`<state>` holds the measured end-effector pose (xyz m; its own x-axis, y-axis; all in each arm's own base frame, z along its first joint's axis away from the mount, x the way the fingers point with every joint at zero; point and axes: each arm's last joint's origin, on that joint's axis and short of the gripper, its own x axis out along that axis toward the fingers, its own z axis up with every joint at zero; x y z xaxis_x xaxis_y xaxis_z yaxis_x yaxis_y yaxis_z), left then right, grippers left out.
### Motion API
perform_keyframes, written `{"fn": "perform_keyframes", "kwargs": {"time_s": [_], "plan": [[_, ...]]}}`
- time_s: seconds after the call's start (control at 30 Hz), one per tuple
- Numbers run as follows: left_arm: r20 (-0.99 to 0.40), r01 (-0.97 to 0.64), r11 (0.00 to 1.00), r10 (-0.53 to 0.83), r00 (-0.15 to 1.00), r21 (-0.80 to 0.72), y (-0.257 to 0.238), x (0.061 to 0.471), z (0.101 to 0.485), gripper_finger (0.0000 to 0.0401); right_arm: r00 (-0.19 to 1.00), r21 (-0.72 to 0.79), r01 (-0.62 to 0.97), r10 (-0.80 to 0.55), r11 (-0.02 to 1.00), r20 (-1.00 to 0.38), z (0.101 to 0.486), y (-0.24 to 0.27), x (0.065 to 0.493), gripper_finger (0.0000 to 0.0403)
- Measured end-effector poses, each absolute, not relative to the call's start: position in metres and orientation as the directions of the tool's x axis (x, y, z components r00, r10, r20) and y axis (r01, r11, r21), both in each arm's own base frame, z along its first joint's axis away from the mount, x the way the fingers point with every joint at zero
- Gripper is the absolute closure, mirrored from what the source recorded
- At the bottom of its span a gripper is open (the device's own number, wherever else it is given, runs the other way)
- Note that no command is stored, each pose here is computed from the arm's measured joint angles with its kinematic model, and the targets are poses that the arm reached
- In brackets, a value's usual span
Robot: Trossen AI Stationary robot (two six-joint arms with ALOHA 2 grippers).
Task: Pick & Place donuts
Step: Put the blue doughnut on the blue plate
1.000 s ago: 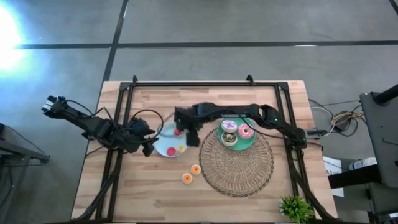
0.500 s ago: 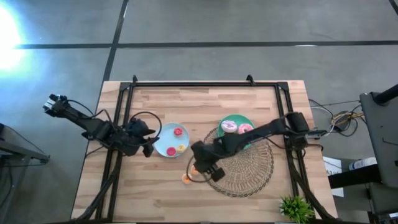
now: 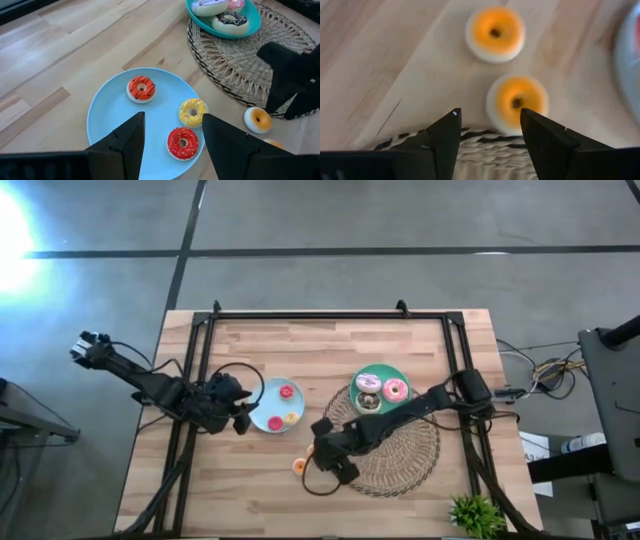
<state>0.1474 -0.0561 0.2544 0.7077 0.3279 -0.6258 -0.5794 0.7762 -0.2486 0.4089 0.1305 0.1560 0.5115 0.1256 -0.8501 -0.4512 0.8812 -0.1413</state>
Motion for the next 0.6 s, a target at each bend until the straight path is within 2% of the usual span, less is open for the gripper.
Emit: {"fn": "perform_keyframes", "kwargs": {"time_s": [0.6], "plan": [[-0.638, -0.583, 0.782, 0.335, 0.693, -0.222, -0.058, 0.151, 0.251, 0.023, 0.484, -0.088, -0.391, 0.124, 0.916, -0.866, 0.134, 0.129, 0.421, 0.0244]]}}
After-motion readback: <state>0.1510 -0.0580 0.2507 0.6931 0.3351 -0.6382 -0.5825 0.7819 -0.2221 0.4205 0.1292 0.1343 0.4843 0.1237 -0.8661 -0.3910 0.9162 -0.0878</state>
